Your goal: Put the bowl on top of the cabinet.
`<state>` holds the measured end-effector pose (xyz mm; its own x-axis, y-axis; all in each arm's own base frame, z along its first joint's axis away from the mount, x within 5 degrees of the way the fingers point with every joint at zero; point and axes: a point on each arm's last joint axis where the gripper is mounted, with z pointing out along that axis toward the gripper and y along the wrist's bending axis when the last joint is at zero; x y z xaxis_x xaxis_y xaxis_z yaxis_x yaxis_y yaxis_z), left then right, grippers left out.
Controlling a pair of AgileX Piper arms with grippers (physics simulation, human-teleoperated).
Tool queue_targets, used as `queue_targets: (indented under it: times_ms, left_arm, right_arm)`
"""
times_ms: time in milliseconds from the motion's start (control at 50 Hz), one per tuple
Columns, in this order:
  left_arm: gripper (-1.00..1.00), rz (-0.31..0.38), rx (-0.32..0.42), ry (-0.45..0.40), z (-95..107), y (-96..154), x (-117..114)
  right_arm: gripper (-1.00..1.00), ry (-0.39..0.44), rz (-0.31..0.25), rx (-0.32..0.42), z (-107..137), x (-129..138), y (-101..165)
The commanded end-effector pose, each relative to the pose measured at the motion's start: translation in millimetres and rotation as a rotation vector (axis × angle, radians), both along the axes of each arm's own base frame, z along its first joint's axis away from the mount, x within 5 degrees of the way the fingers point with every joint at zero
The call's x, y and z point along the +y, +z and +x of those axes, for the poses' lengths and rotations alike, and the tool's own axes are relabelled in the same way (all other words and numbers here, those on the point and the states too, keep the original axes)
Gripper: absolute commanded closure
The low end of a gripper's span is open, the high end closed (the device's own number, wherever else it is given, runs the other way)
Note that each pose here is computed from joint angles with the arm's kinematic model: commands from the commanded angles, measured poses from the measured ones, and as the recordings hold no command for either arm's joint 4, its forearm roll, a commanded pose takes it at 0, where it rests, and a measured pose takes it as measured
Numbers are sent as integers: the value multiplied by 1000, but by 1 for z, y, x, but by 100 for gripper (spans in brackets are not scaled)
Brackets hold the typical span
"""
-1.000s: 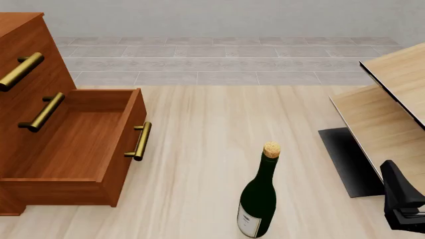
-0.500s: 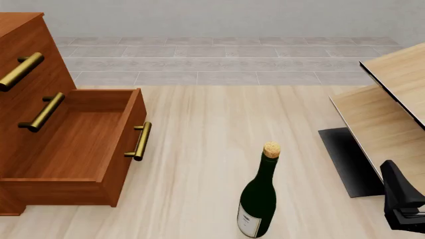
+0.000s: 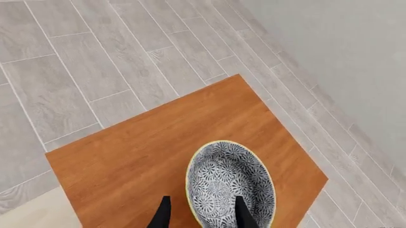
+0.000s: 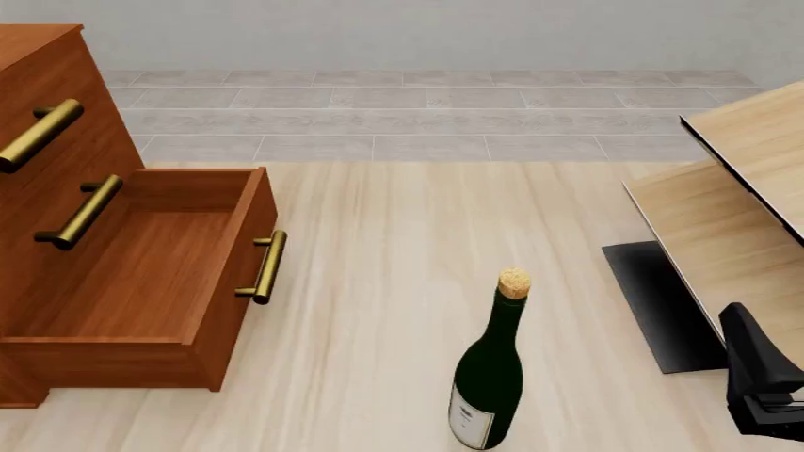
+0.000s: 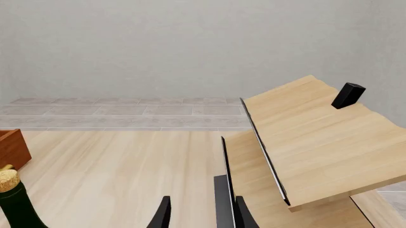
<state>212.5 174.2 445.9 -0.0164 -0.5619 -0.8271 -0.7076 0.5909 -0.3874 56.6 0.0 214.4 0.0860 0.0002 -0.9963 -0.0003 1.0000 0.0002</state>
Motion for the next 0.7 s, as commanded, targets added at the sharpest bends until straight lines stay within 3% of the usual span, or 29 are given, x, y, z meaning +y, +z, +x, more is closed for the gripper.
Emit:
queue_targets:
  times_ms: [20,240,460,700]
  left_arm:
    - [-100,17,-41,-24,-5,20,-14]
    - [-100,27,-83,-35,-15,38,-27]
    - [-100,96,-144,4,-37,63,-31]
    - [-100,120,-185,-7,-50,81,-45]
  right_arm:
    - [-100,0,0,0,0,0,0]
    - [-100,0,0,0,0,0,0]
    - [-100,0,0,0,0,0,0]
    - [-100,0,0,0,0,0,0]
